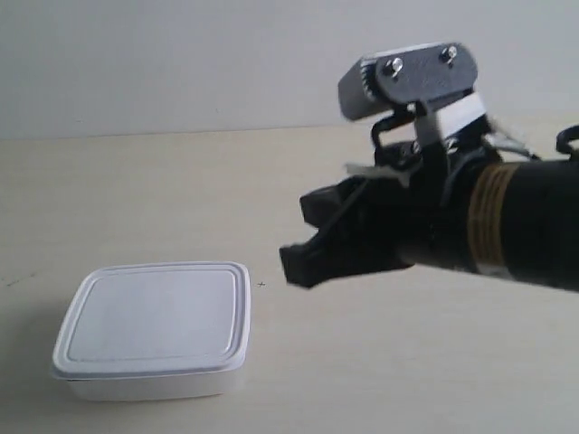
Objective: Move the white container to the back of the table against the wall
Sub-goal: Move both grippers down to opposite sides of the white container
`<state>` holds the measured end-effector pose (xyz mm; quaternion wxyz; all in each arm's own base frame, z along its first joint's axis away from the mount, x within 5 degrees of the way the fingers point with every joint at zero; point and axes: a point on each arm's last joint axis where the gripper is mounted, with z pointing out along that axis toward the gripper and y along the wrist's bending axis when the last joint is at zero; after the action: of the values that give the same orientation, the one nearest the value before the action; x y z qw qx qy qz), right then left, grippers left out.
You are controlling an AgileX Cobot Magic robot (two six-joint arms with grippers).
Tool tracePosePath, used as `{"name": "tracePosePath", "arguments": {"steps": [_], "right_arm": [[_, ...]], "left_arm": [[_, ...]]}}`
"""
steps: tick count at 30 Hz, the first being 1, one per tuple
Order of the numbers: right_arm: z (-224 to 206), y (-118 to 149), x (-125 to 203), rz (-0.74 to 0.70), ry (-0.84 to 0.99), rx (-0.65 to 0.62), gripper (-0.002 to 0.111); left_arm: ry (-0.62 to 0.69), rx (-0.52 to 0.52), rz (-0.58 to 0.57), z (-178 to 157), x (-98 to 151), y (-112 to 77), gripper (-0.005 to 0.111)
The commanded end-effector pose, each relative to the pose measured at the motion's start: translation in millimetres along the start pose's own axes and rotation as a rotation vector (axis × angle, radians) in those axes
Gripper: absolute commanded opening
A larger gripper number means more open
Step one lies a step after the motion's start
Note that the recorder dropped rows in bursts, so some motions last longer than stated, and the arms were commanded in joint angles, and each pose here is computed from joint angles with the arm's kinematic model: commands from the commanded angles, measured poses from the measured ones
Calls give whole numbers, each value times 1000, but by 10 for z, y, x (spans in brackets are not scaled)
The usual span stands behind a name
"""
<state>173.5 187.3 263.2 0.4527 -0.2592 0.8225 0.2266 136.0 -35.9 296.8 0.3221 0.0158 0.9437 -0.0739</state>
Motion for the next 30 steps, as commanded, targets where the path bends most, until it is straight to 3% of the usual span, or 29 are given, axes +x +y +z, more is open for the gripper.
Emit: {"name": "tracePosePath", "arguments": {"steps": [1,11,19,30], "right_arm": [[77,145,275,-53,170,33,0],[215,511,658,-189,472,-243,0],[645,575,780,-189,528,-228,0],[856,661,717,-180,555,-239,0]], "left_arm": [[105,51,62,117,61,-107,0],[399,65,232,687,244,-369,0],[462,51,248,957,266,-435,0],[590,18,245,1309,366,-460,0]]}}
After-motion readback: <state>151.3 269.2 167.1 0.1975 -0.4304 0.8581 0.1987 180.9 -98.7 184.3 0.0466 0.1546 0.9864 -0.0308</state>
